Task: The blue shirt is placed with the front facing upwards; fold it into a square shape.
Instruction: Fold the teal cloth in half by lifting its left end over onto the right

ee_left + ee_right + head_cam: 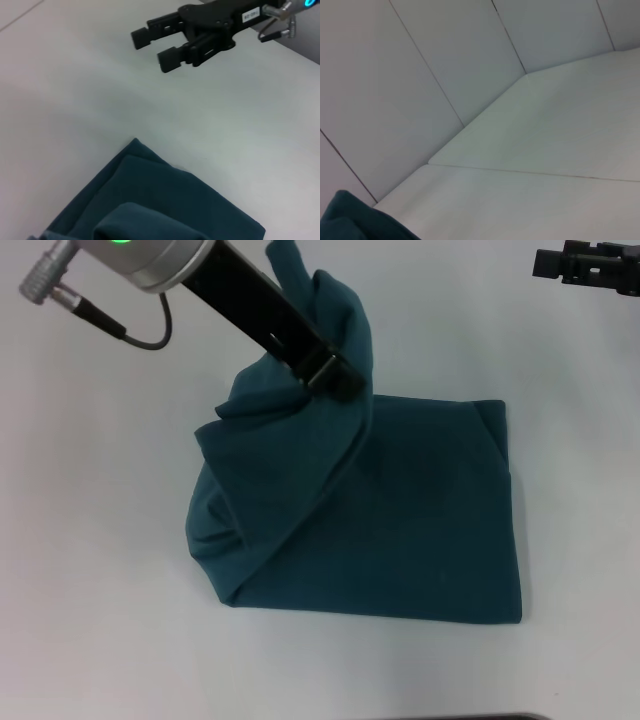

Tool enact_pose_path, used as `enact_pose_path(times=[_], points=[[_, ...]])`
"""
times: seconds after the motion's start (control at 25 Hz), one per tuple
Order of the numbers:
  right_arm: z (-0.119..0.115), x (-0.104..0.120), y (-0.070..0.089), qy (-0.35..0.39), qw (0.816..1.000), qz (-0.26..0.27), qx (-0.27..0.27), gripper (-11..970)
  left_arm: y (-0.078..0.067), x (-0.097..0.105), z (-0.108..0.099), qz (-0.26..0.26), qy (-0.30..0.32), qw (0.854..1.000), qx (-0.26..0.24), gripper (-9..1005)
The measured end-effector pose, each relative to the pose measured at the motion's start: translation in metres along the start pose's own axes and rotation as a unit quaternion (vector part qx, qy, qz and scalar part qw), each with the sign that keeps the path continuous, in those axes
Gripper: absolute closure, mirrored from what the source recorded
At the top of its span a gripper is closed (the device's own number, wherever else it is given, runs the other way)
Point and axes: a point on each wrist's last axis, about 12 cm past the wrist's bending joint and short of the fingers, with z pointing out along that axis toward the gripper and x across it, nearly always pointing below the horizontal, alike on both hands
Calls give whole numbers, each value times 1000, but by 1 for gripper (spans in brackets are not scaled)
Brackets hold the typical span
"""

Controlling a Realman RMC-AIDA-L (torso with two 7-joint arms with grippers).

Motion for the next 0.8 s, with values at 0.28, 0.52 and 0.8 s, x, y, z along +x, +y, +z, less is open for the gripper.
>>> enact_pose_path(times=[0.28, 0.52, 0.8], points=[[0, 0, 0, 1, 1000, -1, 1, 57, -9, -10, 1, 17, -2, 1000, 9, 931], [-1, 0, 0, 1, 1000, -1, 0, 60, -14, -19, 2, 29, -2, 1000, 11, 931], [-2, -1, 0, -1, 1000, -1, 0, 64, -19, -24, 6, 37, -11, 999, 21, 931]])
